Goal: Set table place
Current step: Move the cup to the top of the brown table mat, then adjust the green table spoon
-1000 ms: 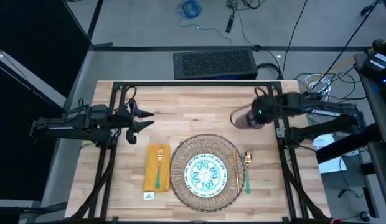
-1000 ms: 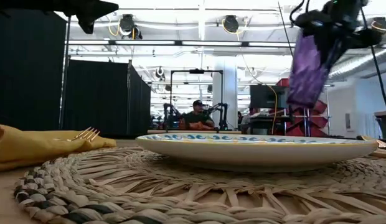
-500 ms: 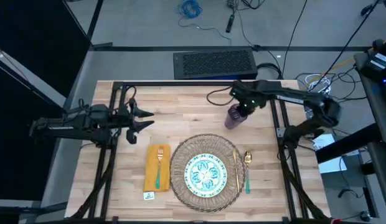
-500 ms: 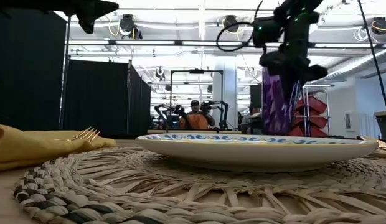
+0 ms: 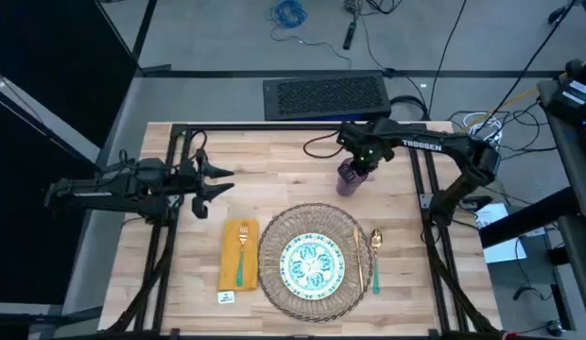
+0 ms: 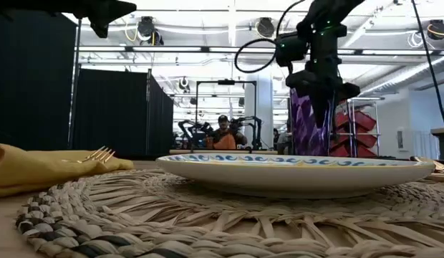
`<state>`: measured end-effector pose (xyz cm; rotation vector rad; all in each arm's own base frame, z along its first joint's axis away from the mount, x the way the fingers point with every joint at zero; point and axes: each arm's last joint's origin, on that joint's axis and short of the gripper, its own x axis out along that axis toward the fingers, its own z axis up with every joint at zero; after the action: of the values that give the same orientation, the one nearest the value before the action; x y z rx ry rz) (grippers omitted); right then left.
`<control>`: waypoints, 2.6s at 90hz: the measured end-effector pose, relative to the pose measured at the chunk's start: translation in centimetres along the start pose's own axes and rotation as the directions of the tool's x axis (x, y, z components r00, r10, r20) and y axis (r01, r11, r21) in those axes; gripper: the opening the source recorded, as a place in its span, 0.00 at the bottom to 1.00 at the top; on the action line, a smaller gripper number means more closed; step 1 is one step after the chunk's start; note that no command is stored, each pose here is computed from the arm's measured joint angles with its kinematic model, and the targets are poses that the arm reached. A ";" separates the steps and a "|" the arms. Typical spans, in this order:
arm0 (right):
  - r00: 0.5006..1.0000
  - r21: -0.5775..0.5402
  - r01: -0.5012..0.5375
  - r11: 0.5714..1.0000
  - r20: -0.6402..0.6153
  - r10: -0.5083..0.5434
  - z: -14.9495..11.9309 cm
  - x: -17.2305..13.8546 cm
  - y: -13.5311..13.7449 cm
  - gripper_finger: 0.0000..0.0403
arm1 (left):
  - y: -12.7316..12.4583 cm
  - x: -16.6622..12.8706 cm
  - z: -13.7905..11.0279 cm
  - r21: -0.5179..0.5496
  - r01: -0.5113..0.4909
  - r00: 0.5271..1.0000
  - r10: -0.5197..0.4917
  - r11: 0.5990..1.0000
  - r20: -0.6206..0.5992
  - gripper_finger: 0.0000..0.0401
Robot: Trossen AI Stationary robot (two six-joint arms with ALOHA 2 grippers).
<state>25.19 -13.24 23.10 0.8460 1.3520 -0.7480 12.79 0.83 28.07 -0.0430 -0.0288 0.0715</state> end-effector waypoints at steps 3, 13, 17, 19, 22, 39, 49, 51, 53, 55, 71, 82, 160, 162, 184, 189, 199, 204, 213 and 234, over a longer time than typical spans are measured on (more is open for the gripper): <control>1.000 0.000 0.000 1.000 0.000 0.000 0.0 0.1 0.0 0.00 | 0.0 0.0 0.0 0.000 0.000 1.000 0.000 1.000 -0.001 0.35; 1.000 0.014 0.000 1.000 -0.001 0.000 0.1 0.1 0.0 0.00 | 0.0 0.0 0.0 -0.001 0.000 1.000 0.000 1.000 -0.001 0.35; 1.000 0.016 -0.001 1.000 -0.001 0.001 0.1 0.1 0.0 0.01 | 0.0 0.0 0.0 -0.001 0.000 1.000 0.000 1.000 -0.001 0.35; 1.000 0.017 -0.003 1.000 -0.001 0.003 0.1 0.1 0.0 0.01 | 0.0 0.0 0.0 -0.001 0.000 1.000 0.000 1.000 -0.001 0.35; 1.000 0.018 -0.008 1.000 -0.003 0.008 0.1 0.1 0.1 0.03 | 0.0 0.0 0.0 -0.001 0.000 1.000 0.000 1.000 0.000 0.35; 0.999 0.016 -0.032 0.999 0.007 0.031 0.3 -0.5 0.3 0.17 | 0.0 0.0 0.0 -0.001 0.000 1.000 0.000 1.000 0.000 0.35; 0.997 0.012 -0.056 0.998 0.051 0.055 0.9 -1.7 0.8 0.26 | 0.0 0.0 0.0 -0.001 0.000 1.000 0.000 1.000 0.000 0.35; 0.996 0.010 -0.062 0.998 0.061 0.061 1.0 -2.0 0.9 0.27 | 0.0 0.0 0.0 -0.001 0.000 1.000 0.000 1.000 0.000 0.35; 0.995 0.009 -0.069 0.998 0.071 0.068 1.1 -2.3 0.9 0.29 | 0.0 0.0 0.0 -0.001 0.000 1.000 0.000 1.000 -0.001 0.35; 0.994 0.008 -0.074 0.997 0.080 0.073 1.3 -2.6 1.0 0.30 | 0.0 0.0 0.0 -0.001 0.000 1.000 0.000 1.000 0.000 0.35; 0.982 -0.009 -0.115 0.993 0.150 0.115 2.0 -4.9 1.6 0.39 | 0.0 0.0 0.0 -0.002 0.000 1.000 0.000 1.000 0.000 0.35; 0.978 -0.021 -0.122 0.992 0.169 0.124 2.1 -6.5 1.8 0.42 | 0.0 0.0 0.0 -0.001 0.000 1.000 0.000 1.000 0.000 0.35; 0.666 -0.390 -0.323 0.862 0.553 0.500 -19.5 -12.8 4.0 0.43 | 0.0 0.0 -0.1 -0.035 0.006 1.000 -0.007 0.999 -0.016 0.35; 0.674 -0.372 -0.330 0.868 0.550 0.492 -19.8 -11.4 3.9 0.43 | 0.0 0.0 -0.2 -0.042 0.006 1.000 -0.007 0.999 -0.016 0.35; 0.775 -0.129 -0.459 0.879 0.425 0.467 -22.6 0.2 3.6 0.43 | 0.0 0.0 -0.1 -0.056 0.006 1.000 -0.007 0.998 -0.013 0.35; 0.804 -0.063 -0.455 0.888 0.400 0.440 -23.2 1.1 3.4 0.42 | 0.0 0.0 -0.1 -0.056 0.006 1.000 -0.007 0.998 -0.014 0.35; 0.845 0.093 -0.475 0.875 0.325 0.424 -24.5 1.8 3.6 0.41 | 0.0 0.0 -0.2 -0.056 0.006 1.000 -0.007 0.998 -0.016 0.35; 0.867 0.174 -0.472 0.864 0.272 0.418 -25.1 2.3 3.9 0.39 | 0.0 0.0 -0.1 -0.055 0.006 1.000 -0.007 0.998 -0.016 0.35; 0.909 0.290 -0.414 0.863 0.184 0.374 -26.1 3.2 4.4 0.35 | 0.0 0.0 -0.2 -0.055 0.006 1.000 -0.007 0.998 -0.016 0.35; 0.971 0.331 -0.237 0.914 0.110 0.212 -27.3 4.1 5.5 0.26 | 0.0 0.0 -0.2 -0.055 0.006 1.000 -0.007 0.998 -0.017 0.35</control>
<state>16.29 13.13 18.84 1.2169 1.0508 -0.8361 12.82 0.82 27.91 -0.0986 -0.0141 0.0643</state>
